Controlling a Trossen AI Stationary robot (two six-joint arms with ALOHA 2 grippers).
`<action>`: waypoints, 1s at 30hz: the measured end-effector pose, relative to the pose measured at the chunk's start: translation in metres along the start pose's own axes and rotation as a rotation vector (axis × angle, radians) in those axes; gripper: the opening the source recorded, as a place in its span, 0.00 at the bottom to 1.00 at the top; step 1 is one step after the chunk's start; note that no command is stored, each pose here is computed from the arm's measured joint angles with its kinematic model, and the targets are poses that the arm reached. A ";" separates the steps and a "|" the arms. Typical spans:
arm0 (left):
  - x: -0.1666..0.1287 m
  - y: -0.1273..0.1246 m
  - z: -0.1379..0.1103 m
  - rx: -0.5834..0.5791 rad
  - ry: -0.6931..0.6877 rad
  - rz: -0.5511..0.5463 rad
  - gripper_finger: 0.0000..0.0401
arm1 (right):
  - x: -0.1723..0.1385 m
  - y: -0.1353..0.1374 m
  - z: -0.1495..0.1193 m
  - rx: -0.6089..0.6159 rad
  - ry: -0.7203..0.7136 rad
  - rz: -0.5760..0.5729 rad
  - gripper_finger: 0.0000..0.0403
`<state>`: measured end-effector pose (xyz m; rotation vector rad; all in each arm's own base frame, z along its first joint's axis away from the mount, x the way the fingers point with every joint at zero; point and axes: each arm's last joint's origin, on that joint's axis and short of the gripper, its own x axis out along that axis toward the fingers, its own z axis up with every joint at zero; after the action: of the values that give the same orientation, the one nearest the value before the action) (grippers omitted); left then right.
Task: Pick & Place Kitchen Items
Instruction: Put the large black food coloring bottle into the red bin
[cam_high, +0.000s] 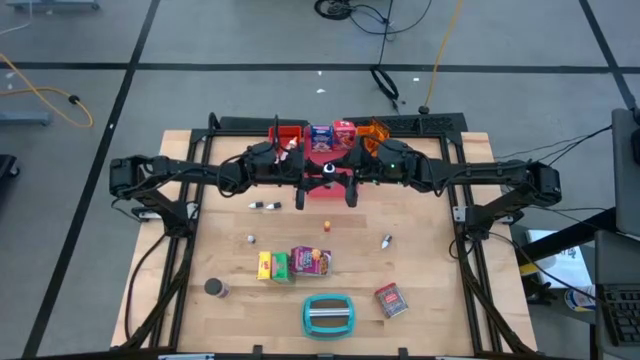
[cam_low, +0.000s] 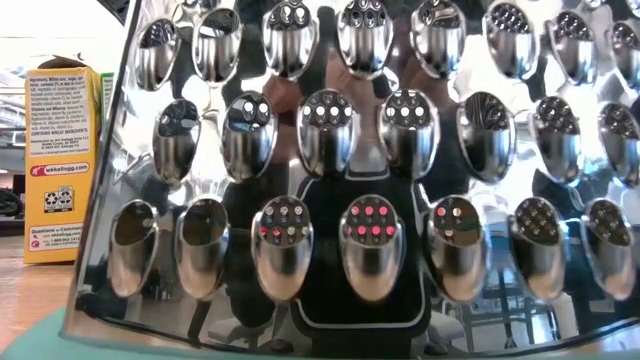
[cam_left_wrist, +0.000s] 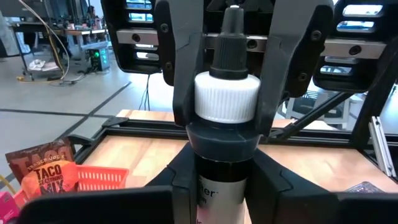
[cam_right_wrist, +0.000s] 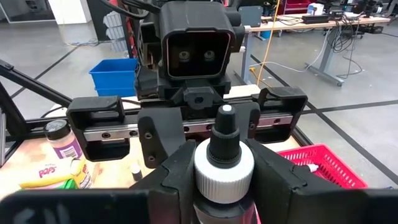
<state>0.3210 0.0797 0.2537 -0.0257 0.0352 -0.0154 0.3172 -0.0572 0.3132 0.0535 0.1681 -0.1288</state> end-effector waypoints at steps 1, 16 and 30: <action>0.000 0.000 0.000 0.000 0.000 0.000 0.20 | 0.000 0.000 0.000 0.000 0.002 0.000 0.27; -0.007 0.021 -0.001 -0.021 0.021 0.082 0.20 | -0.009 -0.010 -0.004 -0.033 0.086 -0.045 0.36; -0.045 0.078 -0.008 -0.078 0.197 0.421 0.21 | -0.012 -0.004 -0.019 -0.001 0.241 -0.020 0.34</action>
<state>0.2772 0.1587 0.2452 -0.0942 0.2379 0.4045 0.3021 -0.0587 0.2968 0.0667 0.4094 -0.1423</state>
